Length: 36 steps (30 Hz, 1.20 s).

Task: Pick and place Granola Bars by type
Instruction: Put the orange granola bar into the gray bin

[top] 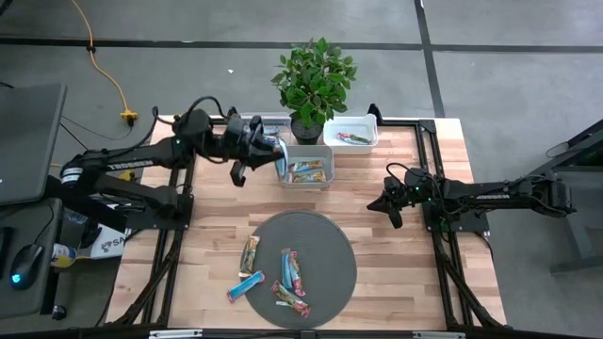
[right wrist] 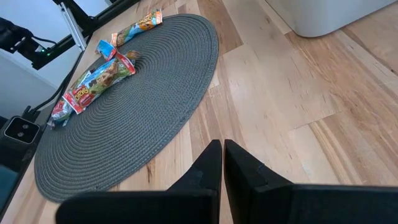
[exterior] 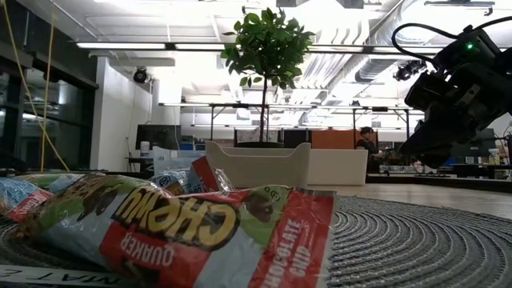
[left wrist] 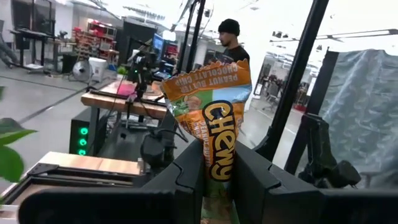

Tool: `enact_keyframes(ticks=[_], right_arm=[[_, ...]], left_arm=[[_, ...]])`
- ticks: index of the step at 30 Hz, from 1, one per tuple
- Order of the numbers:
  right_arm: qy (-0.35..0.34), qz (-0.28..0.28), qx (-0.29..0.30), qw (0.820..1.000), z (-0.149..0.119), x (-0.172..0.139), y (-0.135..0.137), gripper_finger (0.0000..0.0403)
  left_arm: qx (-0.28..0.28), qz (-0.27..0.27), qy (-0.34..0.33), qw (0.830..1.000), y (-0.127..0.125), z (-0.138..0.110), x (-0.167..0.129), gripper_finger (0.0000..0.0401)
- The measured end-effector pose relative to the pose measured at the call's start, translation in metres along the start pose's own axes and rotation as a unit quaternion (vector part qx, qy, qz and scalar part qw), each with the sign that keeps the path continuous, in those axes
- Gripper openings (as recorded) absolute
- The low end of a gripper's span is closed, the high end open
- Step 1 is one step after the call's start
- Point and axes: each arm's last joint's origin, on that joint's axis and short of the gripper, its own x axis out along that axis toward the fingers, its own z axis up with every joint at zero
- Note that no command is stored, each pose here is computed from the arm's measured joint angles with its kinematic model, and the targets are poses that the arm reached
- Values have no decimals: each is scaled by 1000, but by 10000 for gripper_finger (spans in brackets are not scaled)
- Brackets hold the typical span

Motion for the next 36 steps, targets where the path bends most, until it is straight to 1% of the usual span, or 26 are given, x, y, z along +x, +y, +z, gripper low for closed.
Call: enact_keyframes(ticks=[2,4,10,13,18,20,22,25,31,36], right_arm=[[0,0,0,1000,0,0,0,0],[0,0,0,1000,0,0,0,0],[0,0,0,1000,0,0,0,0],[0,0,0,1000,0,0,0,0],[0,0,0,1000,0,0,0,0],[0,0,0,1000,0,0,0,0],[0,0,0,1000,0,0,0,0],[0,0,0,1000,0,0,0,0],[0,0,0,1000,0,0,0,0],[0,0,0,1000,0,0,0,0]], left_arm=[[-1,3,9,1000,9,2,-4,60],[-4,15,33,999,17,5,-7,60],[11,21,127,992,39,4,1,60],[27,19,177,984,47,-2,11,60],[62,25,262,963,57,-17,25,60],[92,34,297,950,60,-24,31,60],[121,38,337,933,61,-35,36,60],[173,52,374,910,59,-48,48,60],[272,106,449,845,56,-83,70,60],[314,151,486,801,53,-109,87,60]])
